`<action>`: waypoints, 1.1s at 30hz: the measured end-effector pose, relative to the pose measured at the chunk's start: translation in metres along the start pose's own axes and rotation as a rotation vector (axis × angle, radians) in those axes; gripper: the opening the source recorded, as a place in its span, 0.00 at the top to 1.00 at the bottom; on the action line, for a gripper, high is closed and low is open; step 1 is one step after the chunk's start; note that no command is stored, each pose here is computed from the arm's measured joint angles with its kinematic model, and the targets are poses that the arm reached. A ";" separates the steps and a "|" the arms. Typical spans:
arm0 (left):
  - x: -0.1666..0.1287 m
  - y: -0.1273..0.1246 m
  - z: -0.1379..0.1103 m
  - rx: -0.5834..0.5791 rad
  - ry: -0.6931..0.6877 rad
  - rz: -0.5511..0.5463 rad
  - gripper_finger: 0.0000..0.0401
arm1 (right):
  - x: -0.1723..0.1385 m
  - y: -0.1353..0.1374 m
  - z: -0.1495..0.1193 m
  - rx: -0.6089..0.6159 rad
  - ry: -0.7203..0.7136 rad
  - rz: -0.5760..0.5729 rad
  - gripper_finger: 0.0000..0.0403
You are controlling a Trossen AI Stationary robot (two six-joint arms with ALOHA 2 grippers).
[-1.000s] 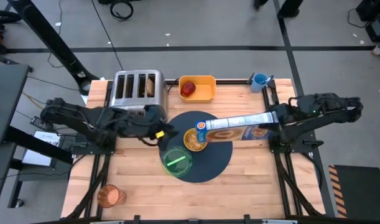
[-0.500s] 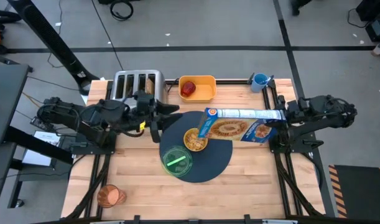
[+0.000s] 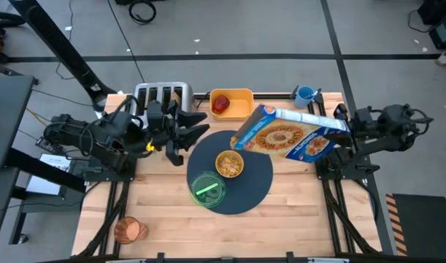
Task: Arrange a breakfast setting
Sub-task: Pour the cereal from the blue cereal box into the yellow bowl
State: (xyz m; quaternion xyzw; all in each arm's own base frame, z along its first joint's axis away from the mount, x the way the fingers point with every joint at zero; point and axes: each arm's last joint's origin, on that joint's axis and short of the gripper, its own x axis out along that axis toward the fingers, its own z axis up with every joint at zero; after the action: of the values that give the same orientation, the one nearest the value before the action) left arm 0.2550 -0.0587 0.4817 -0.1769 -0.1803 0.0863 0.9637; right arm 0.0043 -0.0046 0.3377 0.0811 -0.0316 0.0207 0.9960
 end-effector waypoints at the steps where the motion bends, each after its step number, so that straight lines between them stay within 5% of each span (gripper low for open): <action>1: 0.000 0.000 0.000 0.006 -0.004 -0.001 0.53 | 0.000 0.000 0.003 -0.001 -0.027 0.004 0.54; 14: -0.002 0.009 0.001 0.070 0.031 0.089 0.52 | -0.009 0.005 0.043 -0.005 -0.452 0.054 0.54; 22: 0.037 0.024 -0.049 0.090 0.136 0.138 0.36 | -0.010 0.008 0.061 -0.014 -0.746 0.098 0.54; 27: 0.063 0.036 -0.071 0.090 0.105 0.070 0.22 | 0.014 0.012 0.058 -0.015 -0.734 0.090 0.54; 33: 0.083 0.043 -0.088 0.108 0.039 -0.044 0.20 | 0.057 0.020 0.051 -0.029 -0.667 0.074 0.55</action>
State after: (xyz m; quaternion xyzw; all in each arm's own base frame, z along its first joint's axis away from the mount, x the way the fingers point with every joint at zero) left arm 0.3608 -0.0272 0.4151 -0.1221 -0.1603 0.0711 0.9769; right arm 0.0573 0.0084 0.3950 0.0680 -0.3589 0.0287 0.9304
